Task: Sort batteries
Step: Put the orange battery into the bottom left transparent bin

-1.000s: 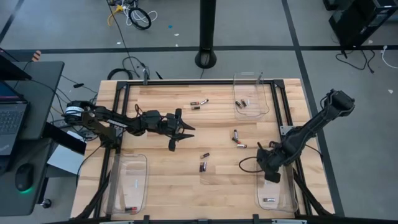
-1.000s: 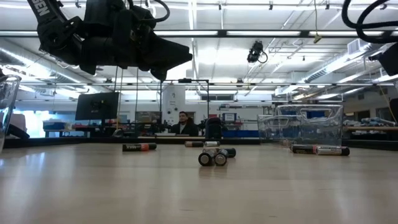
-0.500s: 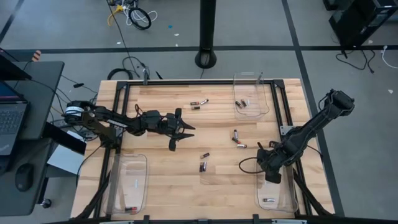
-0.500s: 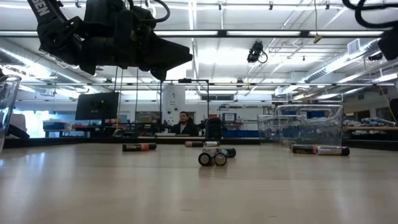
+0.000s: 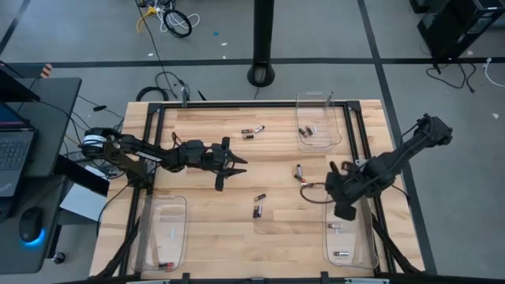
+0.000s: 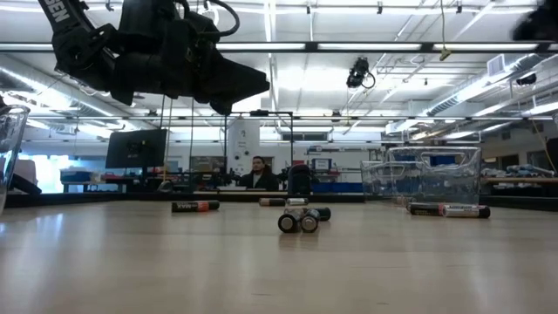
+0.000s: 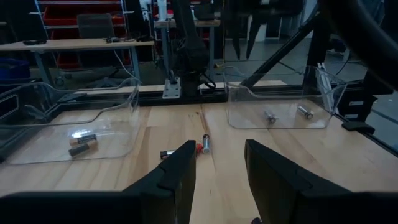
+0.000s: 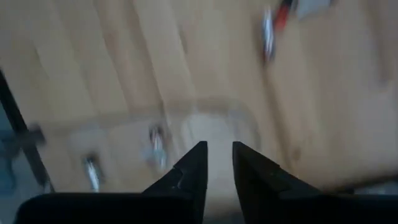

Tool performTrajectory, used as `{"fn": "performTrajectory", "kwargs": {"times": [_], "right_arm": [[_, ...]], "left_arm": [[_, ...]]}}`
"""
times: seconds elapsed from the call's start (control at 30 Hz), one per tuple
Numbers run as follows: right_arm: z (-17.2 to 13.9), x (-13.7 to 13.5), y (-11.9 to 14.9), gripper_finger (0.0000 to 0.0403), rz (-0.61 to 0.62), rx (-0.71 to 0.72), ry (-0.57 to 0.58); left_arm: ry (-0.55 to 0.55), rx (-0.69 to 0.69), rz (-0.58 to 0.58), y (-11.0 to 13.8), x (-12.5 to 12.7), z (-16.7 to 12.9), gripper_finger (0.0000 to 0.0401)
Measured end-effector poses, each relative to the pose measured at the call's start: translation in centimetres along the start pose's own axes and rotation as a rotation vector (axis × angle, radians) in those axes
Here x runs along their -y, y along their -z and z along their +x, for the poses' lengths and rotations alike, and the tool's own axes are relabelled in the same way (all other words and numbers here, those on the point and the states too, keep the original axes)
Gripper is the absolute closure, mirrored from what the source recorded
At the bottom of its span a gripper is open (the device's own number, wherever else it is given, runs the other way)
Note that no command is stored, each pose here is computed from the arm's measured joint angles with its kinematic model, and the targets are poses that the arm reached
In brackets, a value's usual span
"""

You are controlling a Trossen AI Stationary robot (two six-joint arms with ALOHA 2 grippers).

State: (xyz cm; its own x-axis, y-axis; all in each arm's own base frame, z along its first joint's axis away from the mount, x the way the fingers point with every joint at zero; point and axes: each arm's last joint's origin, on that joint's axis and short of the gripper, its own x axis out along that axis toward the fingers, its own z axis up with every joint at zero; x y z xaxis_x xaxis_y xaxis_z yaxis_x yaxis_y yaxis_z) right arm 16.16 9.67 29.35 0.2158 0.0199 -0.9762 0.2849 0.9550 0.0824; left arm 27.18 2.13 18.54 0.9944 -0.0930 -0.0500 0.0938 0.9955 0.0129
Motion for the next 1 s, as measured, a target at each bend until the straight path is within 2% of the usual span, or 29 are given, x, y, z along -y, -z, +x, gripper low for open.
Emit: {"fn": "performTrajectory", "kwargs": {"times": [0.13,0.27,0.4,0.57,0.63,0.8,1.0], "right_arm": [[-0.4,0.4,-1.9,0.0354,-0.07,0.162,-0.002],[-0.3,0.7,-3.7,0.039,-0.153,0.29,0.048],[-0.1,0.7,-5.2,0.0389,-0.249,0.374,0.063],[0.4,0.9,-7.1,0.0391,-0.309,0.447,0.051],[1.4,1.1,-7.8,0.0395,-0.338,0.483,0.016],[5.7,1.9,-9.4,0.0385,-0.366,0.608,-0.181],[11.1,3.7,-10.6,0.0367,-0.305,0.68,-0.209]], "left_arm": [[-0.011,-0.004,0.026,0.0,0.0,0.0,0.0256],[-0.022,-0.007,0.028,0.1,-0.1,0.0,0.0256],[-0.021,-0.028,0.025,0.3,-0.1,0.0,0.0257],[-0.021,-0.042,0.022,0.4,-0.1,0.0,0.0257],[-0.021,-0.042,0.021,0.4,-0.1,0.0,0.0257],[0.018,-0.057,-0.01,0.5,0.1,0.0,0.0257],[0.012,-0.099,-0.02,0.9,-0.2,-0.1,0.0257]]}}
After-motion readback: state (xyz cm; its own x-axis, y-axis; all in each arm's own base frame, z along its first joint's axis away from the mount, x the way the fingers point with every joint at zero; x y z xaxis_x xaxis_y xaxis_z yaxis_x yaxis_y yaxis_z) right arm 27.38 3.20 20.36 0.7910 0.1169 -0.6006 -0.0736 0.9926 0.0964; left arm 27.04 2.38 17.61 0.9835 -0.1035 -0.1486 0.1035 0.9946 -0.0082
